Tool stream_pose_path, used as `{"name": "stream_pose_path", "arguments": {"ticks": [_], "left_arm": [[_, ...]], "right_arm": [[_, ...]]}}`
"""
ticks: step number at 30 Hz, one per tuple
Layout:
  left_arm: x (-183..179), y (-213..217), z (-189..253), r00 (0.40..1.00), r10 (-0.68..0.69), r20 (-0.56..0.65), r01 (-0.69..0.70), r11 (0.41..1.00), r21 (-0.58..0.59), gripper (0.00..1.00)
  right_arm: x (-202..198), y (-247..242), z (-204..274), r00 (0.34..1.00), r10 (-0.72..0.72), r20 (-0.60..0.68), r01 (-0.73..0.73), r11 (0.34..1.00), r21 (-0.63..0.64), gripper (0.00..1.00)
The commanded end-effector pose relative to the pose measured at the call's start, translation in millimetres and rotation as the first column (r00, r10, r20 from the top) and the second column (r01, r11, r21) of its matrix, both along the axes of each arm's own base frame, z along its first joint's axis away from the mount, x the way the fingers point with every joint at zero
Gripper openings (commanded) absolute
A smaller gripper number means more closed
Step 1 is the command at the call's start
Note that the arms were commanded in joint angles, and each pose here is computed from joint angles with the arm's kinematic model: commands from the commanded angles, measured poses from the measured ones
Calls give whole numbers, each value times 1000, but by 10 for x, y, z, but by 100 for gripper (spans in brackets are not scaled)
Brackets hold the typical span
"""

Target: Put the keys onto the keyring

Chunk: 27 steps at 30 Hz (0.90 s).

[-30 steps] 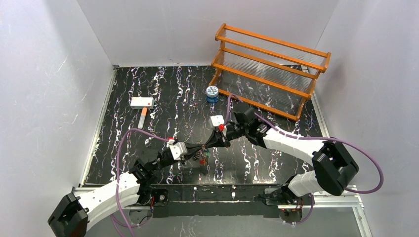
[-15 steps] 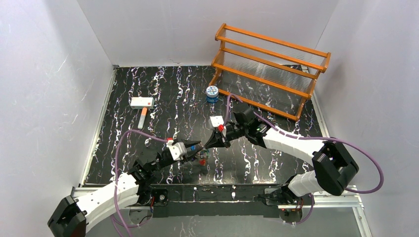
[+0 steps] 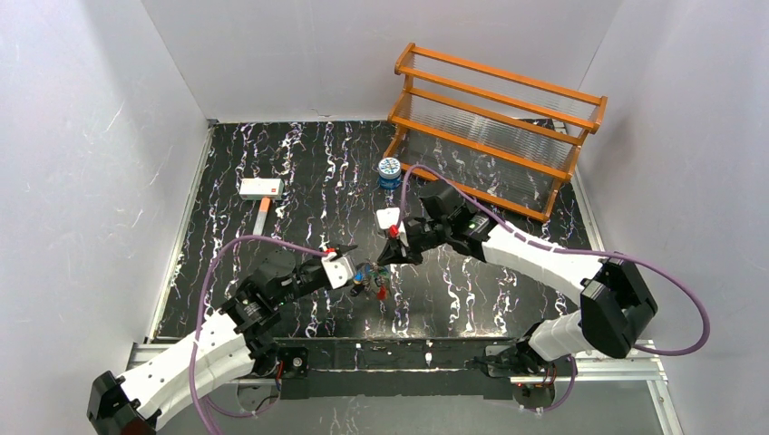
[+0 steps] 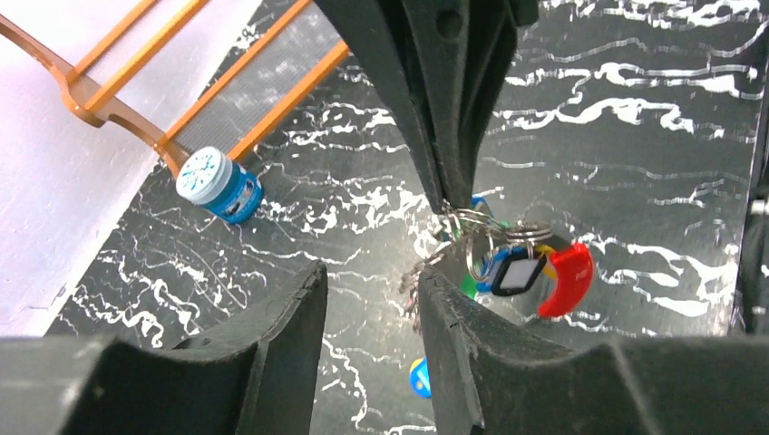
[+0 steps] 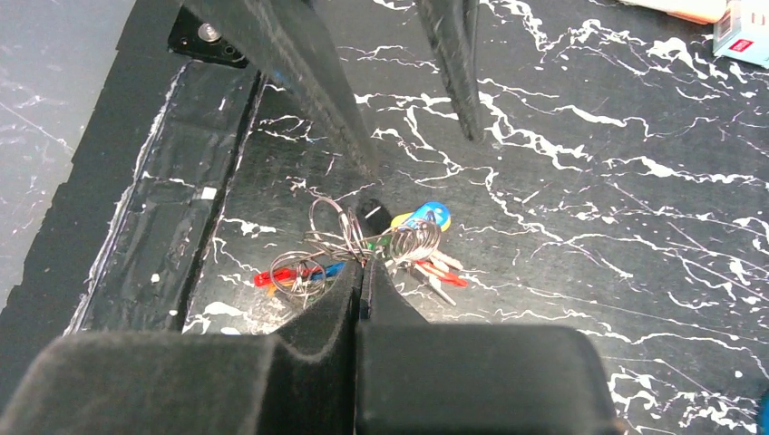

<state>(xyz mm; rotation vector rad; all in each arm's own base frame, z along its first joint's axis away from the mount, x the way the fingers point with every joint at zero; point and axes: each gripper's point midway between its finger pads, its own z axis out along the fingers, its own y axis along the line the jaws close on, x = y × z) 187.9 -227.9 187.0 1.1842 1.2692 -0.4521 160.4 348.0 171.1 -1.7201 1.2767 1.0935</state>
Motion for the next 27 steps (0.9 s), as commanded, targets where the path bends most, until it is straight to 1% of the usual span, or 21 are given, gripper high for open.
{"name": "stream_pose_path", "arguments": {"ticks": [1,3,7,10,14,19,21,23,26,27], "left_arm": [[-29,79,-42,1000,-13,8,12,993,114,40],[-59,73,-28,1000,-27,-2,27,993,117,40],[-119,63,-3,999,-47,-21,49,993,104,38],[-167,43,7,997,-72,-29,75,992,97,24],[-239,22,-22,992,-109,-56,115,987,109,24],[-270,-6,-84,987,-131,-88,141,982,124,31],[-261,-28,-86,987,-133,-88,143,983,115,31],[-248,-38,-125,987,-126,-101,137,984,112,28],[-202,-68,-123,989,-116,-95,125,988,96,20],[-195,-69,-145,989,-112,-98,122,987,100,20]], "right_arm": [[57,138,205,998,-11,54,12,1000,-21,1],[73,168,165,998,-29,54,33,997,-67,1],[65,227,126,998,-49,36,53,991,-119,1],[45,288,145,998,-50,25,53,990,-128,1],[17,344,151,999,-46,14,48,990,-132,1],[-22,393,174,999,-38,3,38,992,-122,1],[-35,405,179,999,-34,1,34,992,-119,1],[-49,414,186,1000,-30,-3,30,993,-115,1],[-60,421,201,1000,-29,-5,28,994,-110,1],[-67,419,207,1000,-28,-6,27,994,-108,1]]}}
